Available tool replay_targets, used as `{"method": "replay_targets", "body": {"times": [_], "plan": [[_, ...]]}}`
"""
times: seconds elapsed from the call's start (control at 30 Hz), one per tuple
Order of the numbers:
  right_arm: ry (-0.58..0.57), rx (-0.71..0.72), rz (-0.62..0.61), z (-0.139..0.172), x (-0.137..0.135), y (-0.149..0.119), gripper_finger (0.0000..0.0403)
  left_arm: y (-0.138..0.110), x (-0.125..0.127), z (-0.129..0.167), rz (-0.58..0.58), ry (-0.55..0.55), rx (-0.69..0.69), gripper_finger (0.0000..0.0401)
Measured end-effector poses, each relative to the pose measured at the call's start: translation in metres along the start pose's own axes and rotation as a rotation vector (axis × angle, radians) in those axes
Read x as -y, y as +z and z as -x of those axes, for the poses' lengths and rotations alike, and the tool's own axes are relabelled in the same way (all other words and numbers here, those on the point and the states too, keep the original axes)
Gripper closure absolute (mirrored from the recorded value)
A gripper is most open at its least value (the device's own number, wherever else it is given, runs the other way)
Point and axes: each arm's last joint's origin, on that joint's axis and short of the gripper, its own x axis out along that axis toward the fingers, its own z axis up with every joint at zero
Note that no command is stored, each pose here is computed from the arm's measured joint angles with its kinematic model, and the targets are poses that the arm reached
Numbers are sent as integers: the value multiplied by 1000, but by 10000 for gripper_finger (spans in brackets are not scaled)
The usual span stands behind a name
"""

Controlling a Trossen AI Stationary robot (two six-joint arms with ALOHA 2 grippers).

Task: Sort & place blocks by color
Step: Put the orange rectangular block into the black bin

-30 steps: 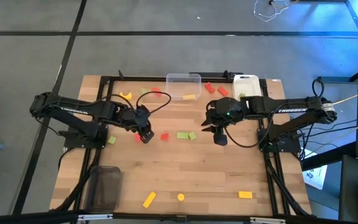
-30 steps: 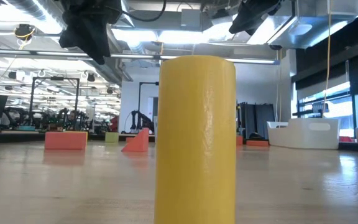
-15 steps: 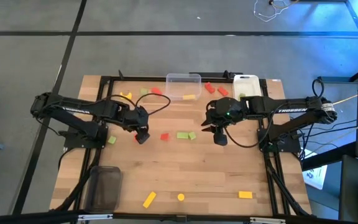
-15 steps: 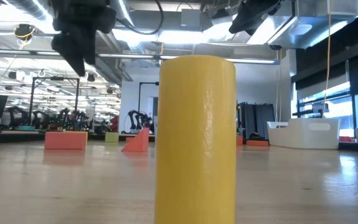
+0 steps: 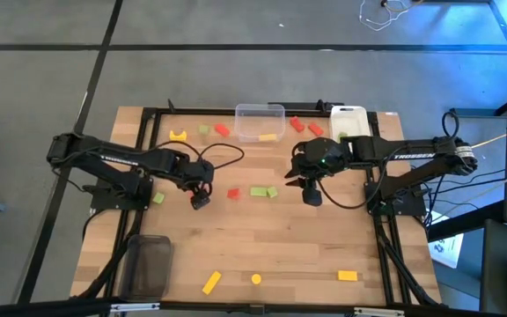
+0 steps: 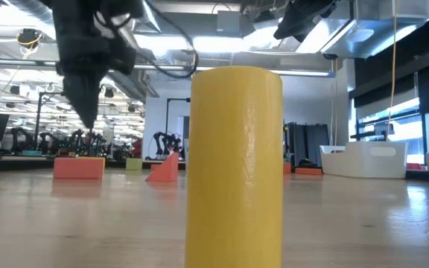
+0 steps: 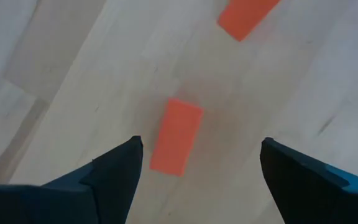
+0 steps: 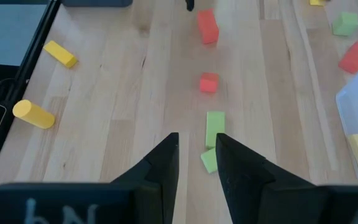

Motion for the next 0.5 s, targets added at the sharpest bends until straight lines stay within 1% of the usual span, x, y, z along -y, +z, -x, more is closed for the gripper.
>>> {"method": "replay_targets", "body": {"times": [0.07, 0.3, 0.5], "plan": [[0, 1, 0, 0, 0, 0, 297, -4, -5, -9, -9, 7, -6, 92], [0, 3, 0, 0, 0, 0, 297, -11, -14, -30, -59, -7, 35, 92], [0, 3, 0, 0, 0, 0, 297, -19, -20, -44, -52, -14, 45, 92]]}}
